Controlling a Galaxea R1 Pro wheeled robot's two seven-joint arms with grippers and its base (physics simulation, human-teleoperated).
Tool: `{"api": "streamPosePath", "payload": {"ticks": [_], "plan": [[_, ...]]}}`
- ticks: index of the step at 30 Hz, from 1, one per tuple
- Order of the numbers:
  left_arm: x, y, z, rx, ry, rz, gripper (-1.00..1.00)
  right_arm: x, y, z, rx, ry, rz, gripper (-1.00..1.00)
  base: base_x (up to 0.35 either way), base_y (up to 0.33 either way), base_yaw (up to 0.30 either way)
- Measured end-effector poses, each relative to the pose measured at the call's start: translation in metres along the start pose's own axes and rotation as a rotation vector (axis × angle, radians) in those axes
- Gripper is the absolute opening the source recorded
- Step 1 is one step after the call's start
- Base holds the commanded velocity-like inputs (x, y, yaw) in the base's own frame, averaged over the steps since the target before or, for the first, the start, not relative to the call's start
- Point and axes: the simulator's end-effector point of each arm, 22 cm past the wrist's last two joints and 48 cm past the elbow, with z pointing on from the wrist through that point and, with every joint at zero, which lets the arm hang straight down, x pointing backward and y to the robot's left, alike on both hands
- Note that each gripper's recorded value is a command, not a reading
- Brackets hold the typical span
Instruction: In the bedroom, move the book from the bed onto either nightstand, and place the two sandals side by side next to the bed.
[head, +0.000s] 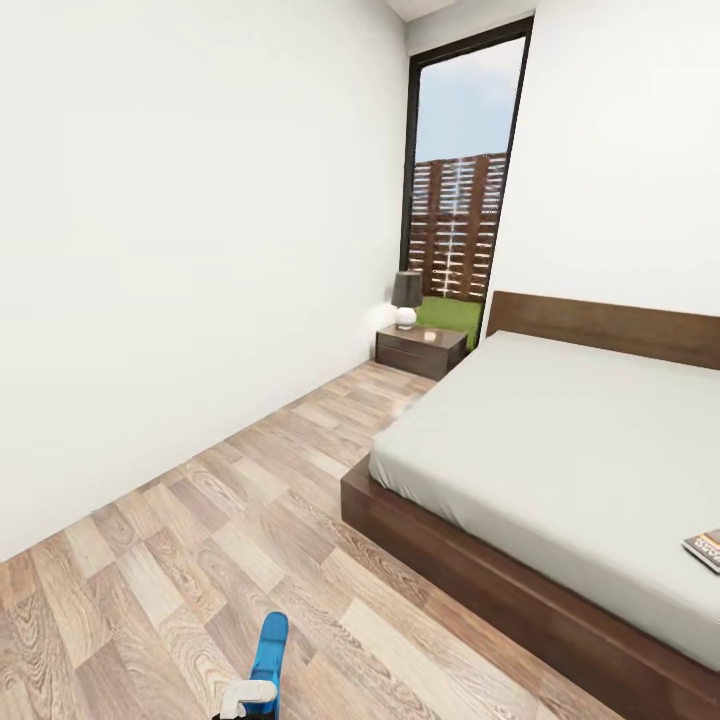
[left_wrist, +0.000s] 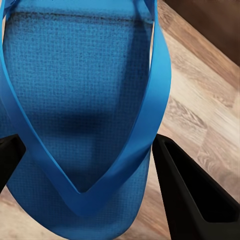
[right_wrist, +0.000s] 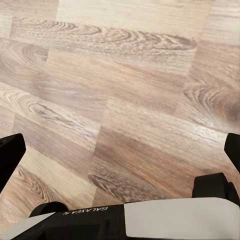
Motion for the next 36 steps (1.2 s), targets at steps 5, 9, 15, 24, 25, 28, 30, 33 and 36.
{"api": "streamPosePath", "payload": {"ticks": [5,9,15,24,25,28,30,33,36], "plan": [[-0.0059,-0.003,-0.0066,0.0,0.0,0.0,-1.0,-0.0037,0.005,-0.0068,0.0,0.001,-0.001,1.0,0.0,0.0,0.0],[-0.0068,-0.0037,-0.0079,0.0,0.001,0.001,-1.0,-0.0048,0.0063,-0.0082,-0.001,0.0,-0.002,1.0,0.0,0.0,0.0],[-0.0067,-0.0037,-0.0079,0.0,0.001,0.001,-1.0,-0.0048,0.0065,-0.0082,-0.002,0.0,-0.002,1.0,0.0,0.0,0.0],[-0.0067,-0.0038,-0.0079,0.0,0.001,0.0,-1.0,-0.0051,0.0061,-0.0084,-0.001,-0.001,0.001,1.0,0.0,0.0,-0.181],[-0.0067,-0.0038,-0.0079,0.0,0.001,0.0,-1.0,-0.0051,0.0061,-0.0084,-0.001,-0.001,0.001,1.0,0.0,0.0,-0.288],[-0.0066,-0.0038,-0.0079,0.0,0.001,0.0,-1.0,-0.005,0.0061,-0.0084,-0.001,0.0,0.001,1.0,0.0,0.0,-0.295],[-0.0066,-0.0038,-0.0079,0.0,0.001,0.001,-1.0,-0.0049,0.0061,-0.0083,-0.001,0.0,0.0,1.0,0.0,0.0,-0.298],[-0.0066,-0.0037,-0.0079,0.0,0.001,0.001,-1.0,-0.005,0.006,-0.0083,-0.001,-0.001,0.0,1.0,0.0,0.0,-0.3],[-0.0066,-0.0038,-0.0079,0.0,0.001,0.001,-1.0,-0.005,0.006,-0.0083,0.0,-0.001,0.0,1.0,0.0,0.0,-0.3]]}}
